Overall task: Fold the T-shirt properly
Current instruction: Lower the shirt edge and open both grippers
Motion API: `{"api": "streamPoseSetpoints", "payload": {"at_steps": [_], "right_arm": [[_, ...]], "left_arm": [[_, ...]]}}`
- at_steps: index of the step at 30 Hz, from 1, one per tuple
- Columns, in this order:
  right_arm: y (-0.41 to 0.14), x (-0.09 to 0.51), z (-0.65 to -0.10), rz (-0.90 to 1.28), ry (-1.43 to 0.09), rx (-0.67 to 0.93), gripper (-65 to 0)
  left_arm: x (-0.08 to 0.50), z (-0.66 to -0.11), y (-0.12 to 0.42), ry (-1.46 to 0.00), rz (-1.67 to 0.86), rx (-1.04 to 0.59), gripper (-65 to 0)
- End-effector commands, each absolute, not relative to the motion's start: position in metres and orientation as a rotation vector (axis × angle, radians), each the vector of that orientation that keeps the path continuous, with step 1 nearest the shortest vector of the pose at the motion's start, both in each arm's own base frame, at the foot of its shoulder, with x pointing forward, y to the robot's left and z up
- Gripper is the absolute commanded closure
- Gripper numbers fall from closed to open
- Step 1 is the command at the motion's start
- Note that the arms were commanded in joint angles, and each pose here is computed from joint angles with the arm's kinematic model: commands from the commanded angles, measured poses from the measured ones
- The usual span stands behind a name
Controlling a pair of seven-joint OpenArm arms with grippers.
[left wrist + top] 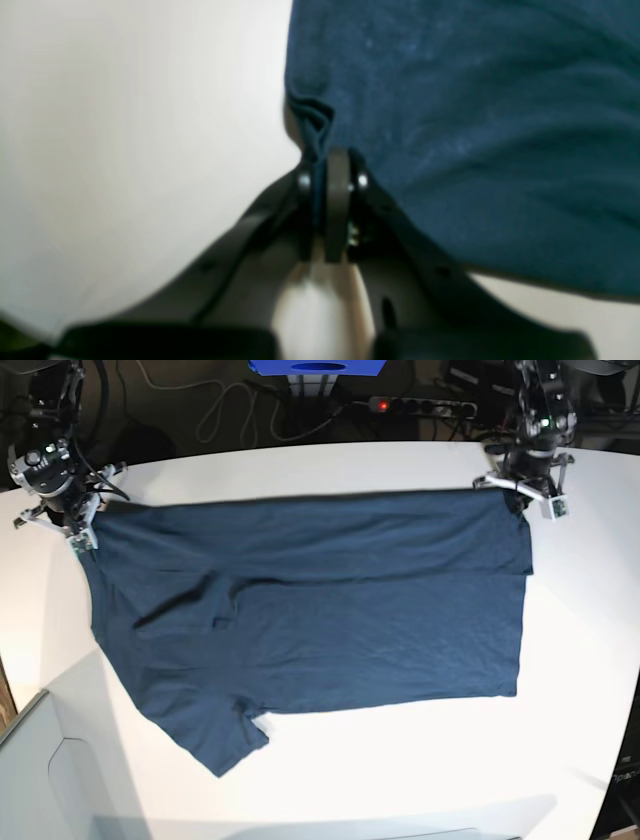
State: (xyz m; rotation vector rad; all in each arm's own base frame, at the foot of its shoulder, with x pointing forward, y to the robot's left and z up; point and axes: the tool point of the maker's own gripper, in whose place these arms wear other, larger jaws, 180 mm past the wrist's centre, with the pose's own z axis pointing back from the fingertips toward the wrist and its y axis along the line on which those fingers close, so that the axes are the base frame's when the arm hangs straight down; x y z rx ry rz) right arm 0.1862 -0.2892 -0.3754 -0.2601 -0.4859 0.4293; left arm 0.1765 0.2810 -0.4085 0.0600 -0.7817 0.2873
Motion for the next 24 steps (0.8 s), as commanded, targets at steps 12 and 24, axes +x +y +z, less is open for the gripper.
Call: {"api": "streamPoseSetpoints", "payload": {"at_steps": [12, 24], "right_arm": [[-0.312, 0.171, -0.373, 0.437, -0.468, -0.286, -0.1], [-0.318, 0.158, -0.386, 0.421, -0.420, -0.271, -0.3]], "left_arm": [[0.145, -0.409, 0.275, -0.747, 0.284, 0.067, 0.0], [0.119, -0.420, 0.272, -0.685, 0.305, 0.070, -2.9]]}}
